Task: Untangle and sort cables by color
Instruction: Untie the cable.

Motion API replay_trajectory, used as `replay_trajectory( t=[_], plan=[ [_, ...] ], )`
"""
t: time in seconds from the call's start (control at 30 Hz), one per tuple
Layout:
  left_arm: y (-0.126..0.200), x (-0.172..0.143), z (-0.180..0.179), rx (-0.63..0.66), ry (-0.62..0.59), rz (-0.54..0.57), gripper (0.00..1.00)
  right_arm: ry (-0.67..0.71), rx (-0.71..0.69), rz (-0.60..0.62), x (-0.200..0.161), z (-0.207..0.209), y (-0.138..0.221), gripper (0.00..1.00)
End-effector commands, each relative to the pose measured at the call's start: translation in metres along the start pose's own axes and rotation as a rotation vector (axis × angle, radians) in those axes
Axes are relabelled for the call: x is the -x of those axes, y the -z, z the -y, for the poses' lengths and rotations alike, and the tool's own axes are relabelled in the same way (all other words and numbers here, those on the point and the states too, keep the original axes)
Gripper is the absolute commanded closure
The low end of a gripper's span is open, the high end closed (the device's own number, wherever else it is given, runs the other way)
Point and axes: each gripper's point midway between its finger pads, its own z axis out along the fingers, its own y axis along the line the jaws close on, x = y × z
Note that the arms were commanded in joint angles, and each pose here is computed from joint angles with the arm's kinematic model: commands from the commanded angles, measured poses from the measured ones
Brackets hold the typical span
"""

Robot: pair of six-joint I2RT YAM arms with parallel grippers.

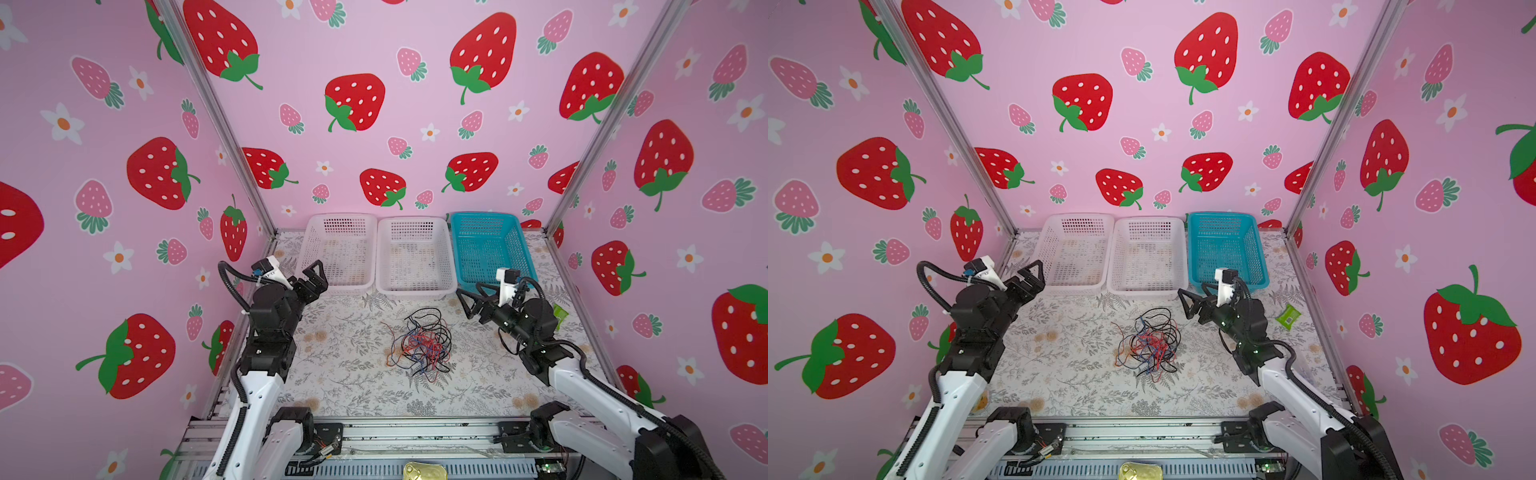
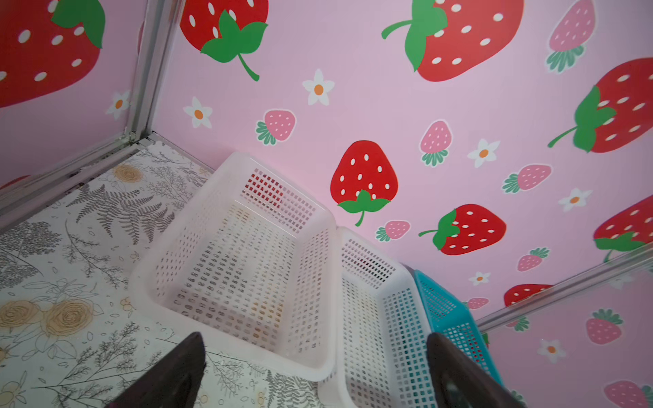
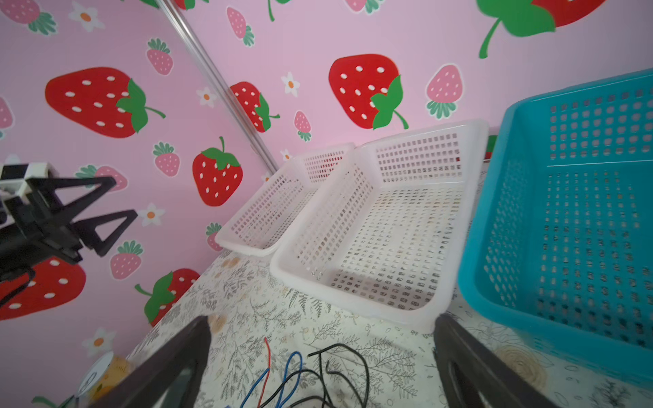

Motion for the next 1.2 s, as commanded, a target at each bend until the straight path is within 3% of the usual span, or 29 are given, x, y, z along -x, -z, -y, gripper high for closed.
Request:
replay_trajectory(
  t=[0.0,0.03,0.1,0.27,0.37,0.5,0.67,0.93,1.17],
  plan=[
    [0.014,-0.047,0.007,-0.059,0.066,-0.225,0.01,0.051,-0.040,-0.093,-0.018,-0.002,-0.002,0.00],
    [0.020,-0.052,0.022,-0.151,0.012,-0.252,0.01,0.050,-0.042,-0.127,-0.026,-0.003,-0.004,0.01],
    [0.027,-0.056,0.027,-0.175,0.034,-0.281,0.01,0.055,-0.015,-0.196,-0.040,-0.012,-0.006,0.06],
    [0.035,-0.076,0.010,-0.081,0.103,-0.375,0.01,0.062,0.020,-0.312,-0.078,-0.033,0.001,0.16],
    [0.040,-0.094,-0.014,0.038,0.158,-0.414,0.01,0.036,0.042,-0.359,-0.096,-0.045,0.005,0.22],
    [0.046,-0.112,-0.020,0.058,0.187,-0.461,0.01,0.030,0.050,-0.425,-0.119,-0.061,0.008,0.39],
    [0.056,-0.143,-0.022,0.098,0.096,-0.542,0.01,0.026,-0.005,-0.520,-0.152,-0.067,0.010,0.55],
    [0.062,-0.182,-0.021,0.097,0.012,-0.604,0.01,-0.021,-0.145,-0.556,-0.168,-0.049,0.015,0.66],
    [0.065,-0.205,-0.011,0.074,-0.069,-0.649,0.00,-0.037,-0.200,-0.599,-0.186,-0.036,0.017,0.66]
  ],
)
